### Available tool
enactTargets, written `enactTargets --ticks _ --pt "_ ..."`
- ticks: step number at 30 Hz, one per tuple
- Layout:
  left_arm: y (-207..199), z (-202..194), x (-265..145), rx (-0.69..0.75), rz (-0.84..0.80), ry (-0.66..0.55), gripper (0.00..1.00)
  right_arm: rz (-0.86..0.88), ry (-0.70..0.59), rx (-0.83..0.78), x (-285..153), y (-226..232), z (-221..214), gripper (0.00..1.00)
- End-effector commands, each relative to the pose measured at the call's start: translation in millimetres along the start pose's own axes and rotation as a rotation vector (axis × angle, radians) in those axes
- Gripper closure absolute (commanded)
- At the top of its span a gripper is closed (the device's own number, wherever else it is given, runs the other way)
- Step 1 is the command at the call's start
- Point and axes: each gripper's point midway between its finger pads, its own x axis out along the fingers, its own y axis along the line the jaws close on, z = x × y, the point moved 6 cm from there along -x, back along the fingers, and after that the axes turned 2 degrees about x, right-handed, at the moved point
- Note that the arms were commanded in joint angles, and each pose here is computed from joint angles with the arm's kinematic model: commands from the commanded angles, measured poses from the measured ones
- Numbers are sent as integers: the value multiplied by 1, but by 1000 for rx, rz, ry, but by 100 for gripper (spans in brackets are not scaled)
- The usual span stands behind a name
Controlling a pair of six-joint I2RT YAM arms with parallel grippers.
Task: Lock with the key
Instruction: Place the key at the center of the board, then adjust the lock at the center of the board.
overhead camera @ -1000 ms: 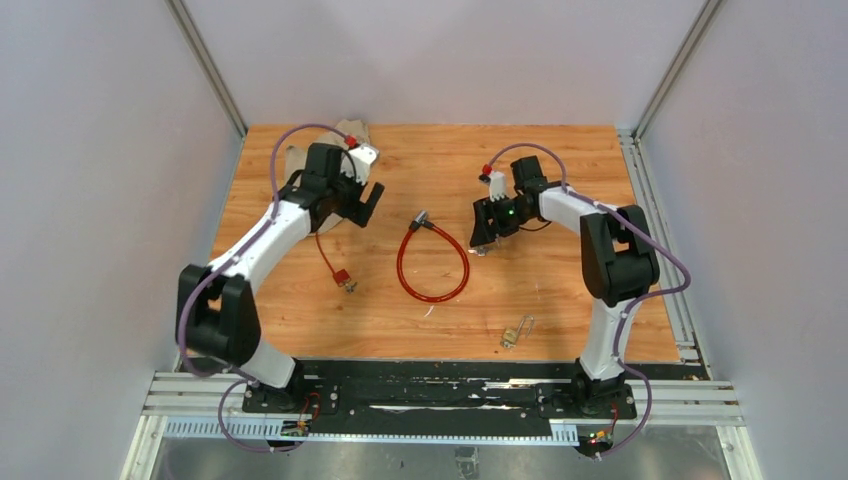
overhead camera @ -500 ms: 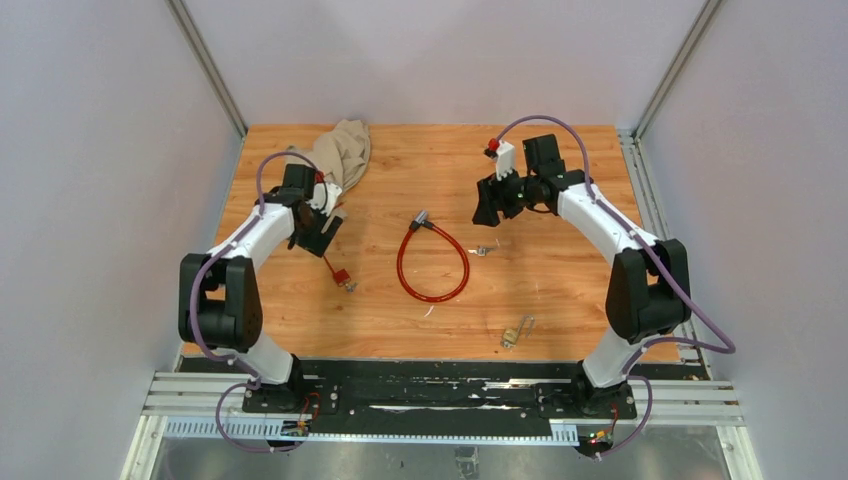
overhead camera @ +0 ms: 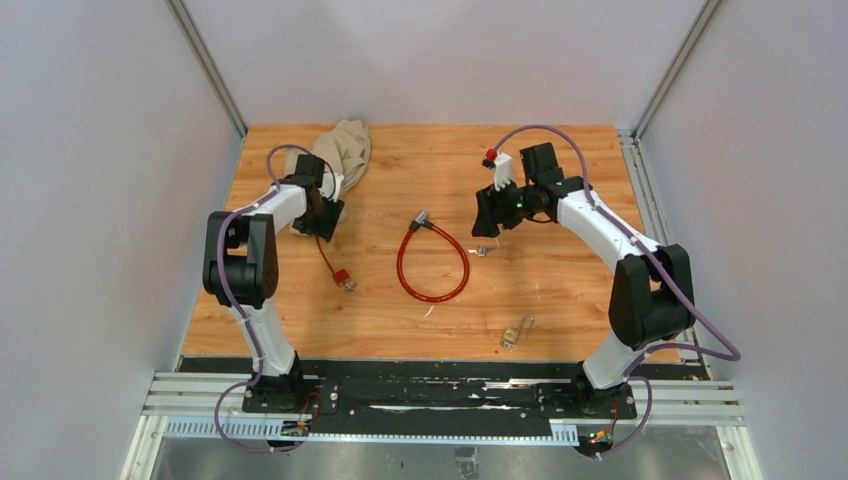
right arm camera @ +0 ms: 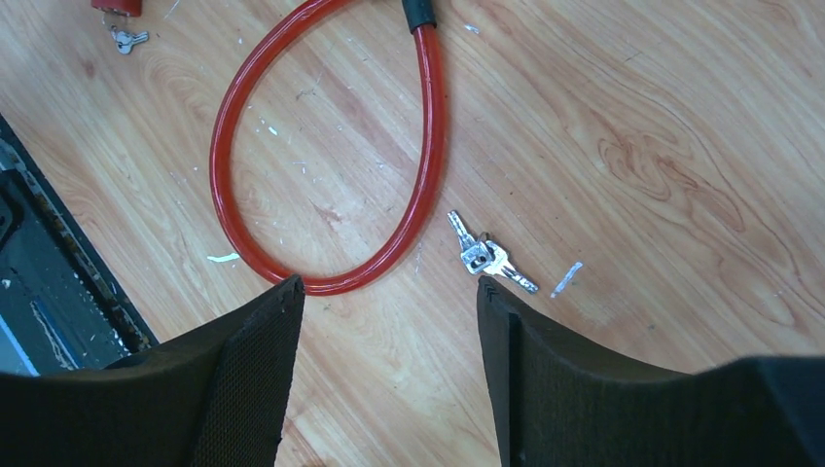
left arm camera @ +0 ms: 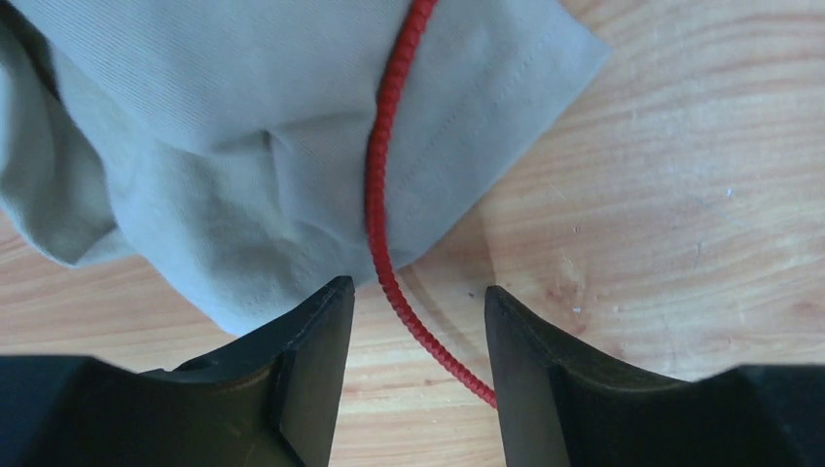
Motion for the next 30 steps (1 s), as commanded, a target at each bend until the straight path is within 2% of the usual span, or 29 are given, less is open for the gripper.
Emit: enactTargets --ticks 1,4,8,16,22,30 --pt "11 17 5 -45 42 -39 45 57 21 25 5 12 -4 36" --pt "13 18 13 -61 34 -29 52 60 21 26 5 12 -5 37" --pt "13 17 18 -87 8 -33 65 60 10 8 2 13 -1 36" --pt "10 11 2 -150 -54 -81 97 20 -5 -37 -5 10 11 36" --pt "10 13 -38 -158 -85 -150 100 0 8 -57 -11 9 18 36" --pt "-10 12 -86 -161 -240 -257 100 1 -6 -68 -10 11 25 31"
